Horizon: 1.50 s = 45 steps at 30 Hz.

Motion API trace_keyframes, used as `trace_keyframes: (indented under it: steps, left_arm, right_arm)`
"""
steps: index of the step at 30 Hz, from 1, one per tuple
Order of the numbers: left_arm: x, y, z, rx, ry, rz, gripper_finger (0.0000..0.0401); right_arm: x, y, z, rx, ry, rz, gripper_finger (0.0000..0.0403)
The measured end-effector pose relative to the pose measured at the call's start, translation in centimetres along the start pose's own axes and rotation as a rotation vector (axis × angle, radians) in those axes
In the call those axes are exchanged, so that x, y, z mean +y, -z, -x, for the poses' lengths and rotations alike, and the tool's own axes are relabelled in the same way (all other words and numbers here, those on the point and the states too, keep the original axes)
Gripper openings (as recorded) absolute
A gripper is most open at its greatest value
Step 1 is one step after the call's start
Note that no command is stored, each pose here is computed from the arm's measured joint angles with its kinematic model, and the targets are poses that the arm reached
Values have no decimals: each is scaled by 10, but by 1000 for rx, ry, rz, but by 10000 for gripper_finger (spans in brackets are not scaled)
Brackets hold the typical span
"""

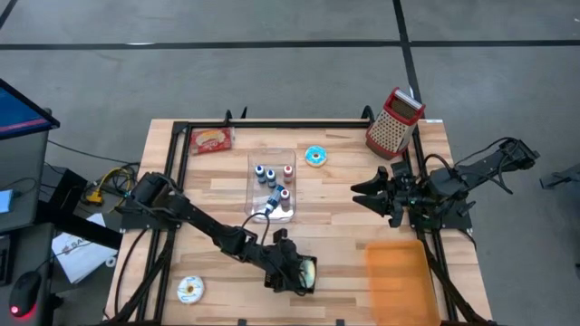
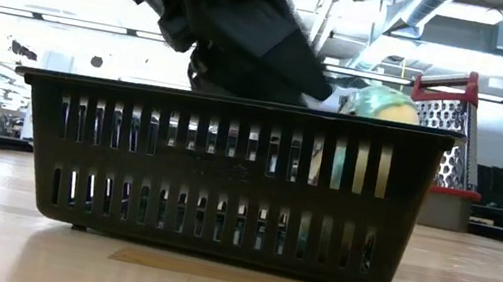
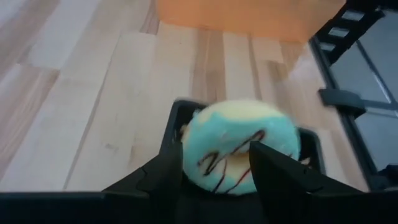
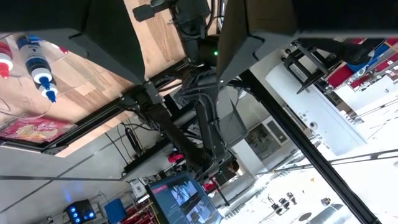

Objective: Pick & Place Food Item
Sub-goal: Put the white donut into the black bin

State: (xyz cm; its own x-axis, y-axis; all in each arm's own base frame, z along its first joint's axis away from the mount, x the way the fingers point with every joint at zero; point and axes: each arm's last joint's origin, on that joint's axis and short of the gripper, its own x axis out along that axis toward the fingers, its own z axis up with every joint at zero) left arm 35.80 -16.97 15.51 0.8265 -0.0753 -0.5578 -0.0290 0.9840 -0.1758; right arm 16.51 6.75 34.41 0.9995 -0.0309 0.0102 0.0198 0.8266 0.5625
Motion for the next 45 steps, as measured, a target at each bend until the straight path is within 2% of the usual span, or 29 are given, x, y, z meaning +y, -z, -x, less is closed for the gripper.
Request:
trace_keyframes:
  steps: [8,12,15,20,25,29,32,37,45]
  left_arm:
    - [0,-7,7,-18,-12,5,182]
    - [2,-17,22,-10,-25,13,182]
    - [4,-24,44,55,-23,13,182]
    - [-9,-27,102,208,84,12,182]
    - [-22,-5,170,457,64,91,182]
    - [-35,15,217,562,58,157,182]
    - [-43,31,241,634,35,167,183]
    - [-54,57,256,691,23,100,209]
    - [-47,98,241,743,-29,47,254]
  right_arm:
    - [0,0,0,0,-1,0,193]
    - [0,0,0,0,-1,0,193]
    - [0,0,0,-2,-2,2,193]
    - [2,-2,0,-23,-16,18,193]
    - [4,-6,0,-56,-34,36,193]
    - [4,-8,0,-82,-37,45,193]
    - [4,-10,0,-106,-14,60,193]
    - [3,-11,0,-133,36,73,193]
    - [2,-12,1,-163,84,60,193]
